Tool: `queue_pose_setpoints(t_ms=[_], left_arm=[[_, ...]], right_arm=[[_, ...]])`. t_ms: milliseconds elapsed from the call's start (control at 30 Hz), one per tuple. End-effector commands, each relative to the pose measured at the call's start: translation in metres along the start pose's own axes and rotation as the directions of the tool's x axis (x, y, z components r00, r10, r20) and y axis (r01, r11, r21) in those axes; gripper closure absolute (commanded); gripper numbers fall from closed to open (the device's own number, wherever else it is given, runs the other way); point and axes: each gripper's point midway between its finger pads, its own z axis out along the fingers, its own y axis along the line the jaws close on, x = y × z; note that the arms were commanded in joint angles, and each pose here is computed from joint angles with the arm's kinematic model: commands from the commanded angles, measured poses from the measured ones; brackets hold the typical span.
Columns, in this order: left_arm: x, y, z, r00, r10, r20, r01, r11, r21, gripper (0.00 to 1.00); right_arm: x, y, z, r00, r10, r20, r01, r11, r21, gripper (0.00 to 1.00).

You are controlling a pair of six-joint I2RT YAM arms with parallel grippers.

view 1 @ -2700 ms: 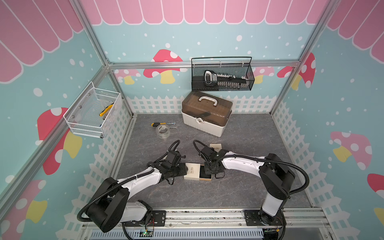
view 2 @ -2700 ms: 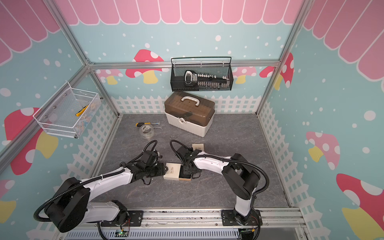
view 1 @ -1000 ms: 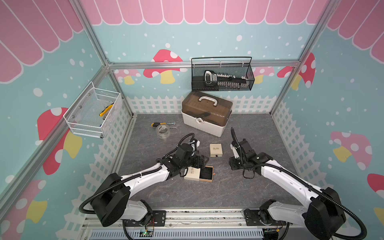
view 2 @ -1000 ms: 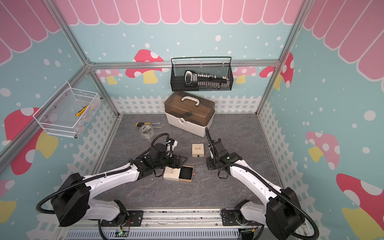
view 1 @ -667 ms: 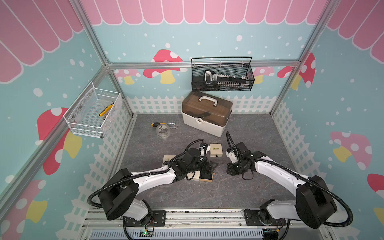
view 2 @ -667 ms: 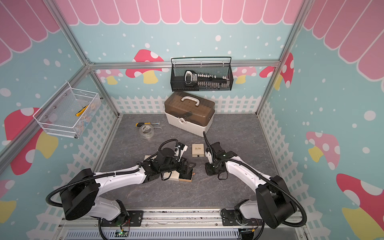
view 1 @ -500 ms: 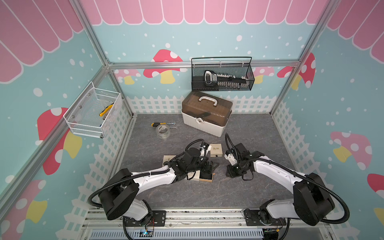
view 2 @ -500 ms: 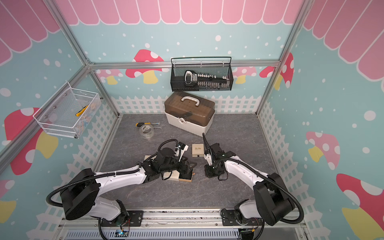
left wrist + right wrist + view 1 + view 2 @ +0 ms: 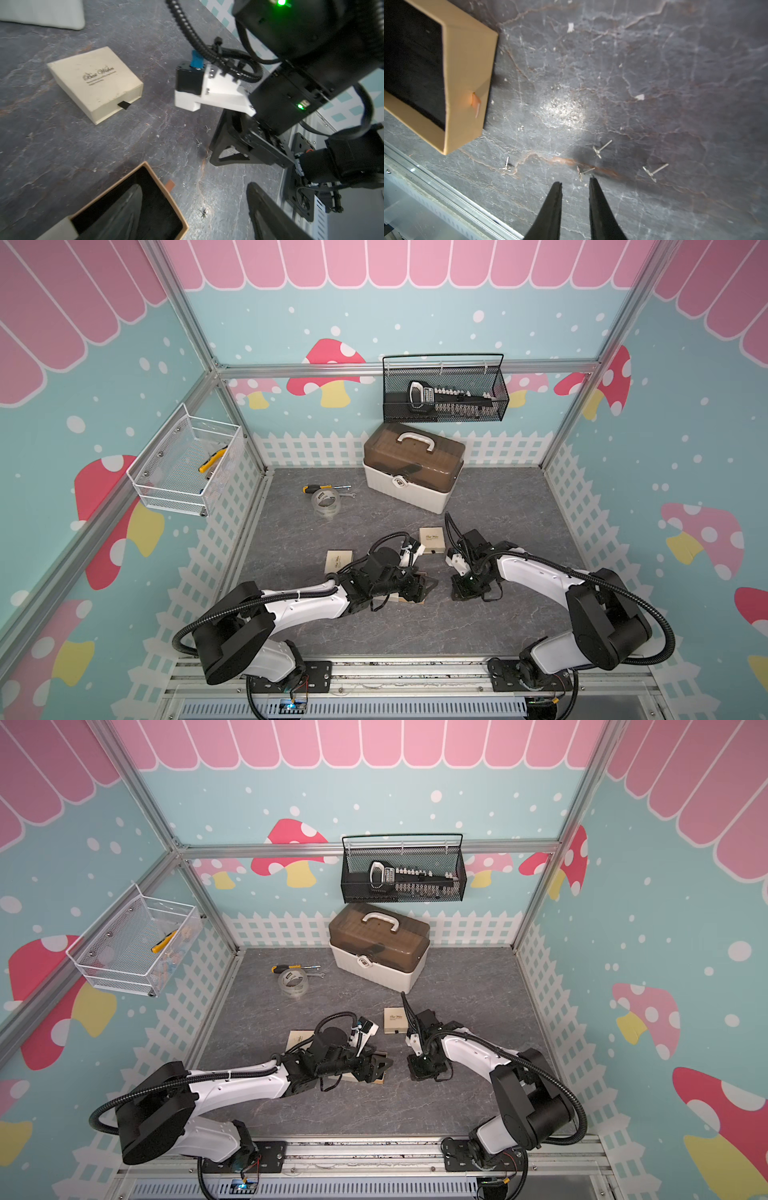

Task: Place the earrings into the drawer-style jewelry box
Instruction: Pick up the earring from the center of the board.

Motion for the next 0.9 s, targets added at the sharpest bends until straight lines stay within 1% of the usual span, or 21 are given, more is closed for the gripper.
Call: queue_pose_setpoints(t_ms=[0, 233, 333, 533, 700, 867], left_arm=[[-0.0049, -0.0158, 0.0025, 0.998, 0.06, 0.008, -0.061, 0.997, 0.038, 0.2], [-0.0002, -0.0193, 0.0081, 0.997, 0.069, -0.016, -0.069, 0.997, 0.046, 0.21], [0.0009, -0.018, 0.0089, 0.997, 0.07, -0.023, -0.069, 0.997, 0.039, 0.21], [0.0029, -0.017, 0.0113, 0.997, 0.07, -0.036, -0.068, 0.997, 0.037, 0.21], [0.0034, -0.0166, 0.012, 0.997, 0.069, -0.041, -0.067, 0.997, 0.035, 0.21], [0.0027, -0.0138, 0.0116, 0.997, 0.066, -0.037, -0.065, 0.998, 0.019, 0.22]], right_arm=[[0.0093, -0.0021, 0.0052, 0.999, -0.01, -0.042, 0.01, 1.0, -0.003, 0.77], [0.0098, -0.0042, 0.009, 0.999, -0.006, -0.05, 0.006, 1.0, 0.003, 0.78], [0.0095, -0.0036, 0.0098, 0.999, -0.005, -0.051, 0.005, 1.0, -0.002, 0.8], [0.0096, -0.0033, 0.0111, 0.999, -0.003, -0.05, 0.003, 1.0, -0.006, 0.88], [0.0096, -0.0032, 0.0117, 0.999, -0.001, -0.049, 0.001, 1.0, -0.009, 0.91], [0.0087, -0.0029, 0.0104, 0.999, -0.004, -0.042, 0.004, 1.0, -0.009, 0.97]])
